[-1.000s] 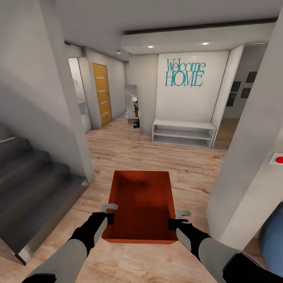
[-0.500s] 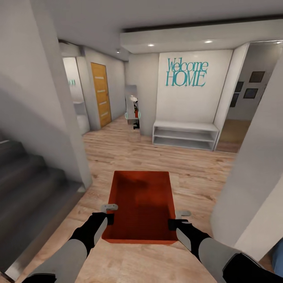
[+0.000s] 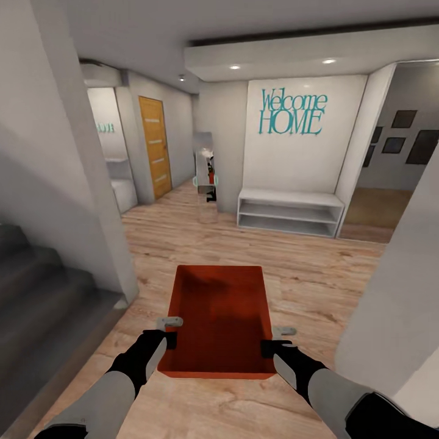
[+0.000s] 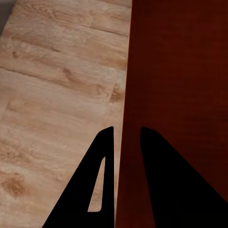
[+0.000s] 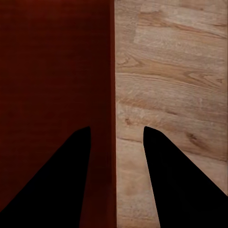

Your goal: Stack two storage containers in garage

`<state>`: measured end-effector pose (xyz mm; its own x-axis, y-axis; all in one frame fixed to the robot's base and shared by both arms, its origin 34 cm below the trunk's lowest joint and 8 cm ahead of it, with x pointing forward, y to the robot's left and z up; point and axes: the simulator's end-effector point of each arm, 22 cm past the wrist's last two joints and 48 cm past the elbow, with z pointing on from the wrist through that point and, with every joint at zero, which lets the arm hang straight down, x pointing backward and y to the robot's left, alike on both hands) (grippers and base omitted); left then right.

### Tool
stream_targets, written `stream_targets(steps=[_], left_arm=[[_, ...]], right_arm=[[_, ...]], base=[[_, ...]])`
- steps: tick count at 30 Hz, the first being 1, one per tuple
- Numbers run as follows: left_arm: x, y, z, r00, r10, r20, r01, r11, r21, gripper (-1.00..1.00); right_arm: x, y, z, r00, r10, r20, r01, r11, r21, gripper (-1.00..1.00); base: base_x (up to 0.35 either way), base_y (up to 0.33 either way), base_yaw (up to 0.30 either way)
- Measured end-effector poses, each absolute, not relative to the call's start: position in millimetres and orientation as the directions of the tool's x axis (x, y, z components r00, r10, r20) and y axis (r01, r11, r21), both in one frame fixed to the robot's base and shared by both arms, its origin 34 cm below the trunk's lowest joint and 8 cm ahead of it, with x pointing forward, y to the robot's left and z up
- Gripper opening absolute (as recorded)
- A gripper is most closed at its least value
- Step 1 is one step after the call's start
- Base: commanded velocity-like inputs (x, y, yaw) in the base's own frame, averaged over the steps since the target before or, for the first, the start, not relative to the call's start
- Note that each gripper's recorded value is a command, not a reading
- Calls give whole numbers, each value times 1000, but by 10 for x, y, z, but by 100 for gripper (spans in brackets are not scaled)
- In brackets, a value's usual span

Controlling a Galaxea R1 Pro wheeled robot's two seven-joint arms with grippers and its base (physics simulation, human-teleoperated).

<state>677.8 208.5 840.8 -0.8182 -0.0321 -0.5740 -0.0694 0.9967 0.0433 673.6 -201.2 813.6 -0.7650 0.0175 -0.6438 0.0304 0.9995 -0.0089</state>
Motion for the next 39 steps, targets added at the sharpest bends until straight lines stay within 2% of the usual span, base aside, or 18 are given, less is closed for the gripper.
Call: stream_targets(steps=[39], left_arm=[[6777,2084,8408,-818,-32,-574,-69,997,43,-100]], right_arm=[[6736,-2013,8136,-765,17,-643,30,1000,-9,-100]], base=[[322,0,0]])
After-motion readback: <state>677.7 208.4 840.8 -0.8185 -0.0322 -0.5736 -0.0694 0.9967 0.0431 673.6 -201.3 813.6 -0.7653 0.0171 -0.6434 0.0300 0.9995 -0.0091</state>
